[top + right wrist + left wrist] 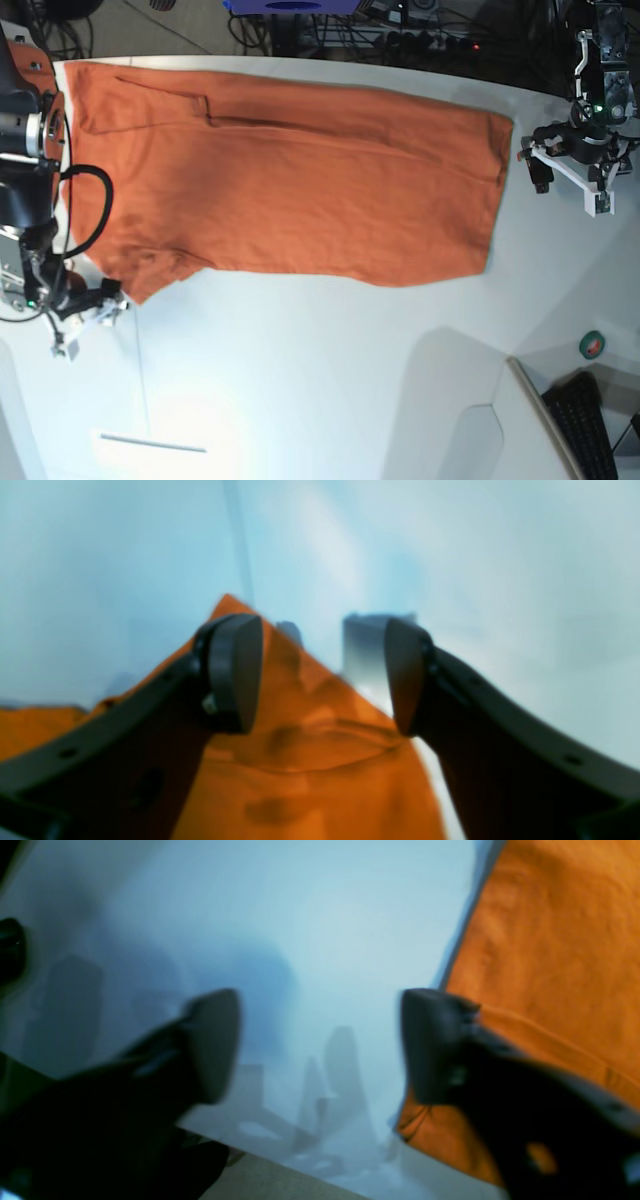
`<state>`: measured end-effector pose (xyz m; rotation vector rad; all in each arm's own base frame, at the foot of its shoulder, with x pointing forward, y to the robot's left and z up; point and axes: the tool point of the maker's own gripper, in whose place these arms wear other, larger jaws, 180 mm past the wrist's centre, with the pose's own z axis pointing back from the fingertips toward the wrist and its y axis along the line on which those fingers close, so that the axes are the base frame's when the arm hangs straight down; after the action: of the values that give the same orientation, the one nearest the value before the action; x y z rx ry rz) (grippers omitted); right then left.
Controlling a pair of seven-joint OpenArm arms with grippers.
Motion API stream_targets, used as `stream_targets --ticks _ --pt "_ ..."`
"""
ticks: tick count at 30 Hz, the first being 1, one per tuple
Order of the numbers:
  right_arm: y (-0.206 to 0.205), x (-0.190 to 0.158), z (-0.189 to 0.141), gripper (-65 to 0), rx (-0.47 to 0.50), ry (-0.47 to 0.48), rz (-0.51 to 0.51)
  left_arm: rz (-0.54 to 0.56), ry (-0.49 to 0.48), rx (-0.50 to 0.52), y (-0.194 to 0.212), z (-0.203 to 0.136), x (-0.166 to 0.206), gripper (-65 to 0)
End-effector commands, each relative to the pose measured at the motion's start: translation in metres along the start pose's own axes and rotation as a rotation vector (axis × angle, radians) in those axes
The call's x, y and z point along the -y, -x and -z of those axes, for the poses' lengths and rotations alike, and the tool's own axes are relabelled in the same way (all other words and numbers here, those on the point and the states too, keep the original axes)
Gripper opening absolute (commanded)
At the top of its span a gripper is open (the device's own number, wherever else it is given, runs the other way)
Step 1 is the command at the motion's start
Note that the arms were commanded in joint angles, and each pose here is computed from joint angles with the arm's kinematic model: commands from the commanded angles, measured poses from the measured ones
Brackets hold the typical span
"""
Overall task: Layout the t-shirt on the table in an organized manner, then fold the t-shirt properly
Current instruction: 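Release the shirt and move both grippers to the hem corners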
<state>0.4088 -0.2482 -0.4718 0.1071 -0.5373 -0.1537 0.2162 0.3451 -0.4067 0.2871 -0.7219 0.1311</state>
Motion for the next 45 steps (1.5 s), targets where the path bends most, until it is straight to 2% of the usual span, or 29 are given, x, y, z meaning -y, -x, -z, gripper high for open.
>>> stream_targets --ticks 1,4,10,17,21,28,30,31,34,40,45 --pt "-0.023 0.008 -0.005 -23.6 0.053 0.012 -0.001 0.011 -0.015 0.042 -0.014 -0.002 -0.007 -6.4" --pt "-0.016 0.011 0.003 -19.4 0.057 0.016 0.023 0.011 -0.016 0.041 -0.014 -0.002 -0.007 -3.3" --pt "-0.013 0.009 0.004 -19.7 0.056 0.013 0.021 0.008 -0.019 0.03 -0.01 0.0 -0.008 -3.3" --pt "0.018 0.001 0.012 -20.1 -0.007 -0.002 0.021 -0.028 -0.041 -0.004 -0.004 0.017 -0.016 -3.3" --pt "0.031 0.0 0.015 -29.7 -0.025 -0.003 0.022 -0.036 -0.041 0.004 -0.01 0.02 -0.016 -3.3" --pt "0.039 -0.001 0.016 -54.9 -0.04 -0.005 0.025 -0.063 -0.032 0.055 -0.041 0.033 -0.01 -2.5" --pt "0.039 -0.001 0.016 -63.3 -0.04 -0.006 0.029 -0.061 -0.017 0.047 -0.049 0.045 -0.002 -2.3" --pt "0.038 -0.001 0.016 -65.0 -0.037 -0.007 0.033 -0.051 -0.012 0.022 -0.049 0.052 0.0 -2.3" --pt "0.038 -0.001 0.016 -65.0 -0.037 -0.007 0.033 -0.051 0.027 -0.047 -0.064 0.072 0.02 -2.3" --pt "0.031 -0.002 0.015 -65.0 -0.022 -0.009 0.03 -0.071 0.072 -0.034 -0.107 0.093 0.048 -2.3" --pt "0.01 -0.01 0.0 -65.0 0.016 -0.02 -0.031 -0.071 0.113 -0.076 -0.115 0.11 0.077 -2.3"
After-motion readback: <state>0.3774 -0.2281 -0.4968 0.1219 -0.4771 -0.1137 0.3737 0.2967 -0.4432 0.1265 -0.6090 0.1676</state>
